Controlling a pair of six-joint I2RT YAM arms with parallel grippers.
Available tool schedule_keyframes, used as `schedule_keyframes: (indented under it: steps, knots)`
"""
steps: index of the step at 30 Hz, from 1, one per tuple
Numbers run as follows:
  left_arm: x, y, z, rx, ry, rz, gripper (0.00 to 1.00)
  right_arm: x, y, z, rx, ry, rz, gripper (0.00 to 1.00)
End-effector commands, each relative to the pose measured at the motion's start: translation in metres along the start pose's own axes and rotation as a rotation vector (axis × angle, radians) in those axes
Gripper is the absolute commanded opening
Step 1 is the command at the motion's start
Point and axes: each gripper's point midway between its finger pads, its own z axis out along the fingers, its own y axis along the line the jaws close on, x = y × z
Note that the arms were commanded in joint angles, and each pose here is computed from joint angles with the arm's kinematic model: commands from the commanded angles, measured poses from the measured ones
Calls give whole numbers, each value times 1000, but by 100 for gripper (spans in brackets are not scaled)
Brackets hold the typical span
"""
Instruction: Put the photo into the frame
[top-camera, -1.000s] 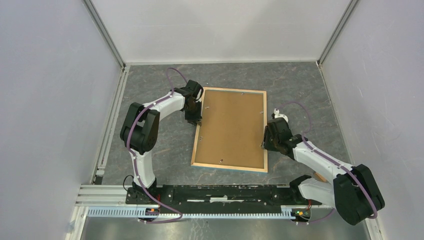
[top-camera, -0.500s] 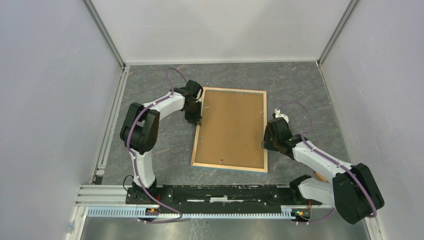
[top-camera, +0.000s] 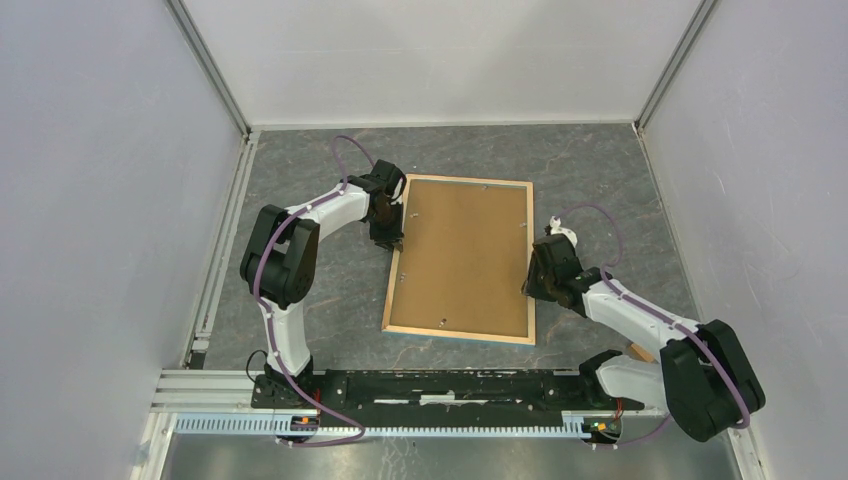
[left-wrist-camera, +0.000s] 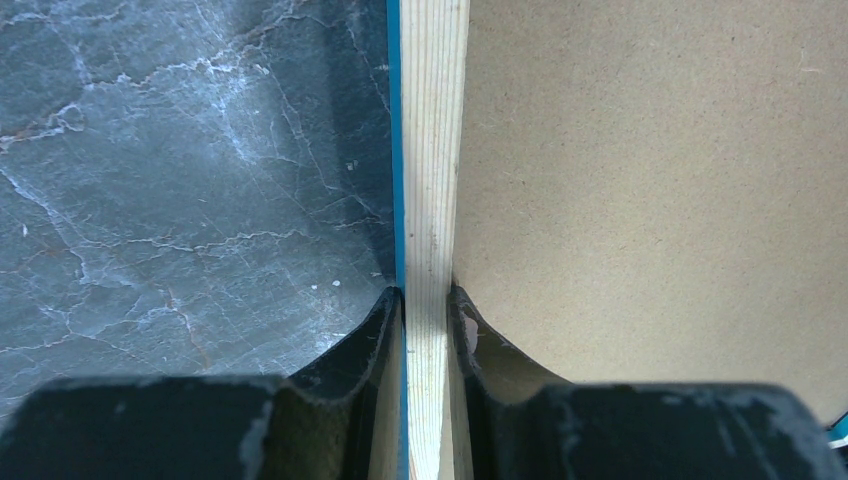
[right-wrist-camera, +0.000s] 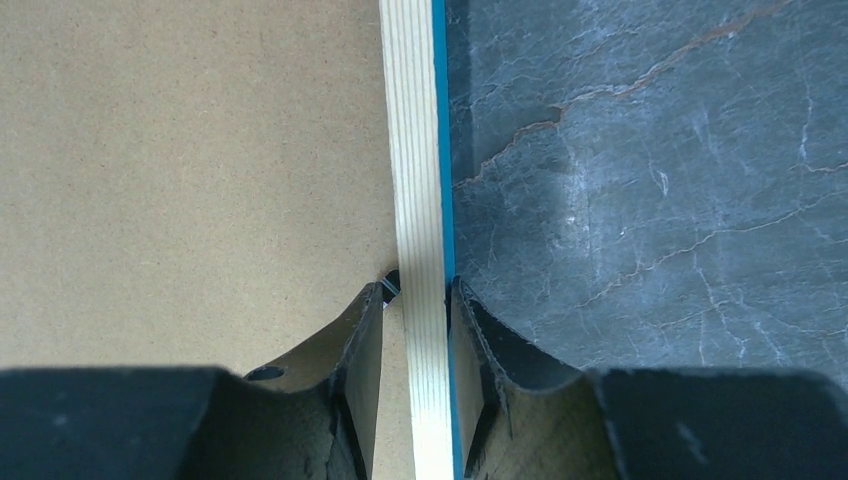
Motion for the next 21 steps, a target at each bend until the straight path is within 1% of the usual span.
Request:
schedule_keyframes:
  steps: [1,6,11,14,17,21]
  knots:
    - [3,-3,4,17,9,-32,2,27,-22,11,72,53,23,32]
    - [2,-2,4,17,8,-34,2,45,-27,13,70,83,68,27]
    - [3,-2,4,14,9,-33,2,64,-35,17,101,150,76,25]
    - [4,-1,4,9,7,-32,2,72,-34,17,88,174,117,23]
    - [4,1,4,3,5,-36,2,75,-33,14,85,168,179,19]
    - [4,3,3,-11,3,-41,2,67,-33,9,88,116,260,18]
